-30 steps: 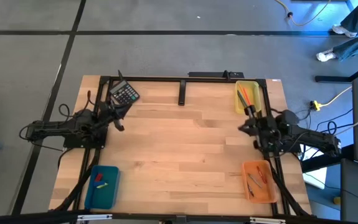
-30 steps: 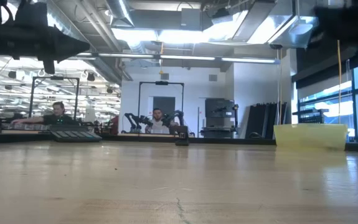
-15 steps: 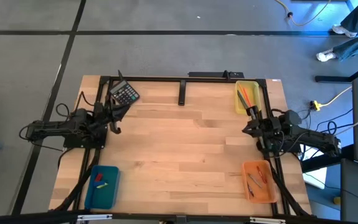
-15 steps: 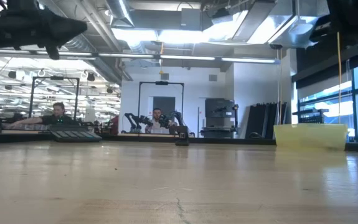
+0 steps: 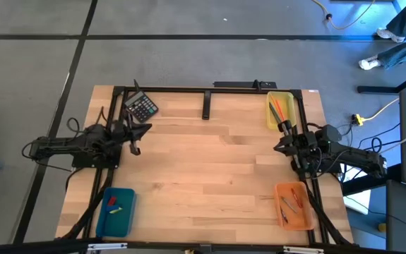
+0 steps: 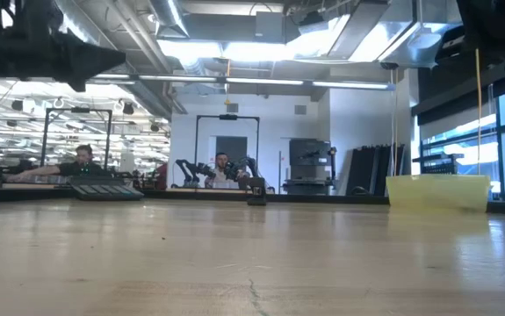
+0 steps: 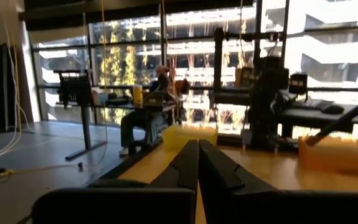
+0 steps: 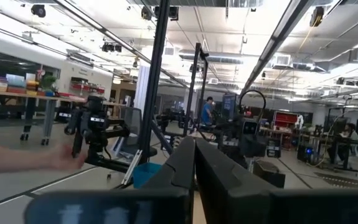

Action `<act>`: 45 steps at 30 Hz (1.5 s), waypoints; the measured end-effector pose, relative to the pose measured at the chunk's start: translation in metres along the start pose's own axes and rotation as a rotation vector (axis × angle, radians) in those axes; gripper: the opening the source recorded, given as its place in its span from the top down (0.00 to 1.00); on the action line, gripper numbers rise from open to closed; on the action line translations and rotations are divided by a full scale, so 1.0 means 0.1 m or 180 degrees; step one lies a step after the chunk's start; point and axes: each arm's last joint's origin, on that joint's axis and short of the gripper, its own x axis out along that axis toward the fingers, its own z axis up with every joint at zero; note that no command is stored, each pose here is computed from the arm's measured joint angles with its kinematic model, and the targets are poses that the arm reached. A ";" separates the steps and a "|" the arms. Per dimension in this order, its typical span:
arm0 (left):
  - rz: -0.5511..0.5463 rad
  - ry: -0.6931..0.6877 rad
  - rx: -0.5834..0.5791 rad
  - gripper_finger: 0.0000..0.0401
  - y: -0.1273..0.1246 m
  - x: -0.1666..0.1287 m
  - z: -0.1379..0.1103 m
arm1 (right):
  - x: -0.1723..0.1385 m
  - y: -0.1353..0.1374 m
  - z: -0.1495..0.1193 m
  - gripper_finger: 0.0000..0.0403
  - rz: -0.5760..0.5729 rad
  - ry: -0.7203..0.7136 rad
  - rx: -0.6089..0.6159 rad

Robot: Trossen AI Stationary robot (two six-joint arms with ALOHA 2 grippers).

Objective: Sort crayons/erasers/pens/pencils in bins
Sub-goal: Return to Home Position

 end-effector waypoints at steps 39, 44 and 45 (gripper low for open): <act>-0.0004 0.0189 0.0049 1.00 0.00 0.00 -0.06 | 0.00 0.00 0.00 0.95 -0.0005 -0.0001 -0.0004; -0.0004 0.0188 0.0049 0.97 0.00 0.00 -0.06 | 0.00 0.00 0.00 0.95 -0.0006 -0.0001 -0.0004; -0.0004 0.0189 0.0049 0.97 0.00 0.00 -0.06 | 0.00 0.00 0.00 0.95 -0.0006 -0.0001 -0.0004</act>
